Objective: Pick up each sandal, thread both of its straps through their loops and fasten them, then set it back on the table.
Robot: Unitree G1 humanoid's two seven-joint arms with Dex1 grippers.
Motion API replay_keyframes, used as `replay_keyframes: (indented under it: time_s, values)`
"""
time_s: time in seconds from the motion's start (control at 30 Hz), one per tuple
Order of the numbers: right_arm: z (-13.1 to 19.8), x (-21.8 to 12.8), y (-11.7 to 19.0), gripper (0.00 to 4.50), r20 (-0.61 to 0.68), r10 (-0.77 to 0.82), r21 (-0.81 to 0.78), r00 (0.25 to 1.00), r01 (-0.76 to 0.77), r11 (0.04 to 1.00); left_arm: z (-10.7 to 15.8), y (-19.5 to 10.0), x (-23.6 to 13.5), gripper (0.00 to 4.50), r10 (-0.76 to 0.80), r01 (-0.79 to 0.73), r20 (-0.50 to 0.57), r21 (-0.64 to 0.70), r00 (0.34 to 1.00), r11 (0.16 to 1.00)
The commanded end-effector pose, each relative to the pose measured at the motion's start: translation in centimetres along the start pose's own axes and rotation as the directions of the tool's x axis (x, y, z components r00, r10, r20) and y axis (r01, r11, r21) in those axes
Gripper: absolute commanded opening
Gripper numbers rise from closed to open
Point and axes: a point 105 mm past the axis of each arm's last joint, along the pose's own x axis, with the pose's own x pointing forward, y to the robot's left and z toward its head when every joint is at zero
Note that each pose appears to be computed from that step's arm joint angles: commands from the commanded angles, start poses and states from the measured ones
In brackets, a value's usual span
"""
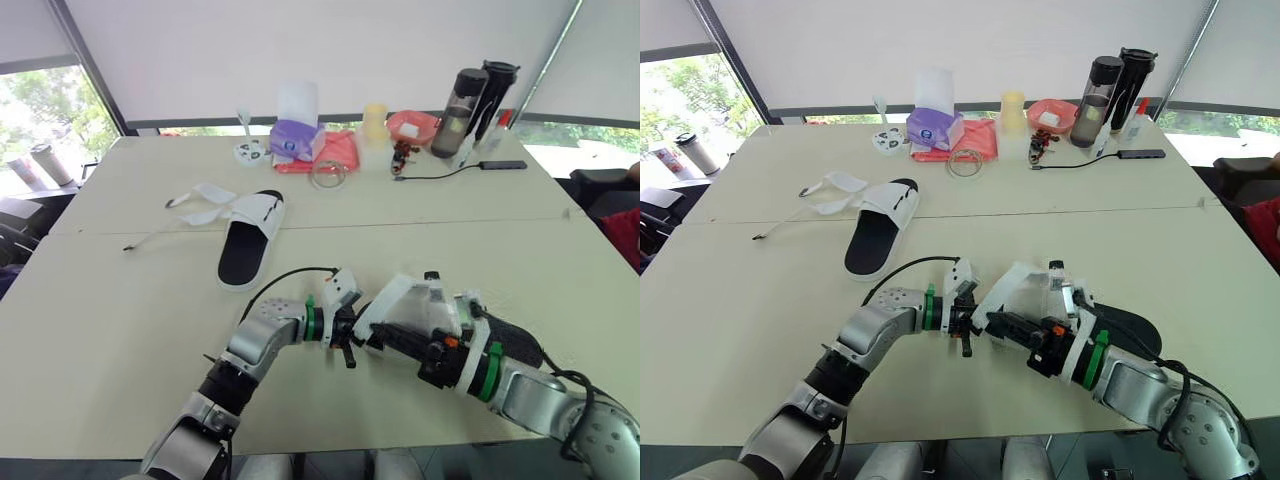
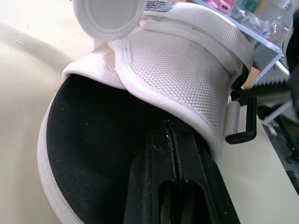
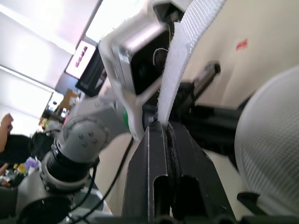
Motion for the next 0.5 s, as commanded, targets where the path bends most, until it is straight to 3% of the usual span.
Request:
replay_keyframes:
  time_s: [0.03,0.33,0.5]
  values:
    - [1.7,-0.5,2.3,0.08,0.043,0.101,-0.042,0.994,-0.099,0.994,-0.4,0.1,0.0,0.0,0.012,-0.012,-0.006,-0.015,1.0,1.0]
    - [3.3,-3.0,2.5,0.08,-0.005,0.111,-0.097,0.994,-0.11,0.989,-0.6,0.1,-0.1,0.0,0.013,-0.014,-0.012,-0.017,1.0,1.0]
    - [2.9,-3.1,0.7,0.08,-0.063,0.047,-0.12,0.997,-0.054,0.991,-0.7,0.1,0.1,0.0,0.013,-0.013,-0.012,-0.018,1.0,1.0]
